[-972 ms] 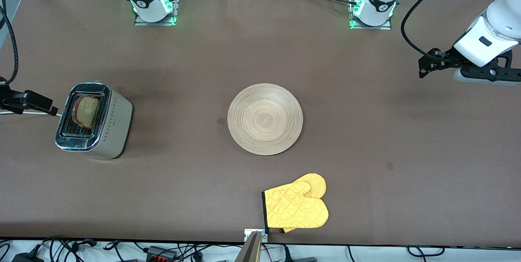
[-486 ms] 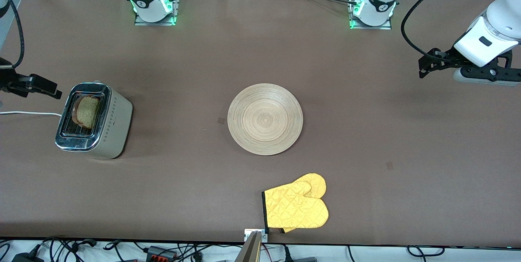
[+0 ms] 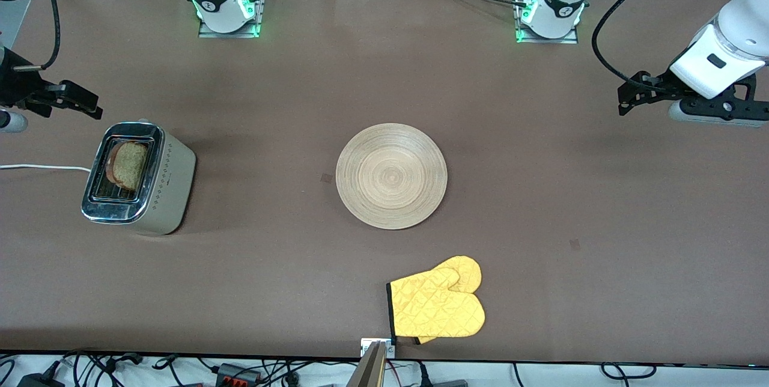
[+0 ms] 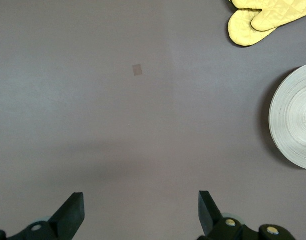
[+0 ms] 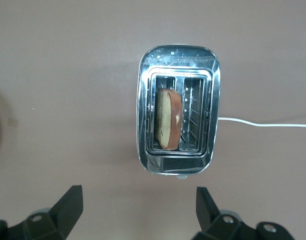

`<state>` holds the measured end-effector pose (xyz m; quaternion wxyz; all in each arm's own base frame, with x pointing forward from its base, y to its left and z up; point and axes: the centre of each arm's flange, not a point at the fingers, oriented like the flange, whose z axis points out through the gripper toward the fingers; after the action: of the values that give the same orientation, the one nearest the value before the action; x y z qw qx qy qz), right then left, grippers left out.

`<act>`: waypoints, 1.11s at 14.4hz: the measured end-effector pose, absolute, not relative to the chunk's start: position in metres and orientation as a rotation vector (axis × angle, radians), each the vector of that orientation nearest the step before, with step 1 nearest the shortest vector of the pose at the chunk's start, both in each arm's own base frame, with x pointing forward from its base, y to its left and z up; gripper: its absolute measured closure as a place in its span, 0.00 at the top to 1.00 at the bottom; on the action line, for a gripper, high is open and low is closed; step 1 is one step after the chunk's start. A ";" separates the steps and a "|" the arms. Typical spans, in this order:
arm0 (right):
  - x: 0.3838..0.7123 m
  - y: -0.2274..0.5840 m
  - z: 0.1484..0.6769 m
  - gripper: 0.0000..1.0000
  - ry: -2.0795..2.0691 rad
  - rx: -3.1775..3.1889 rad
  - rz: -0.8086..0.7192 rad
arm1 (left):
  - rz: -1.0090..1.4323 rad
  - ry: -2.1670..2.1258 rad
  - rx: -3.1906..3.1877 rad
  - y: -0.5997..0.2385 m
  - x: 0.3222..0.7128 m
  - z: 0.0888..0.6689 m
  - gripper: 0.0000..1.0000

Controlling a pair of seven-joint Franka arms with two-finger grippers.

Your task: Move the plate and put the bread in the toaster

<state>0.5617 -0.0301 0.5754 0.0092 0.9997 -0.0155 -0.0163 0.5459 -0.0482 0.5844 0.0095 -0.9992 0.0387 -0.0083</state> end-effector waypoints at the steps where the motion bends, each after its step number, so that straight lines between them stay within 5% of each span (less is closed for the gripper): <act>1: 0.559 -0.031 0.574 1.00 -0.051 3.123 -0.056 | -0.026 0.121 -3.120 -0.048 0.546 0.584 1.00; 16: 0.556 -0.032 0.577 1.00 -0.056 3.124 -0.002 | -0.026 0.121 -3.120 -0.048 0.546 0.584 1.00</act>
<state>0.5562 -0.0323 0.5769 0.0088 0.9998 -0.0179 -0.0006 0.5459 -0.0481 0.5844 0.0095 -0.9992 0.0386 -0.0083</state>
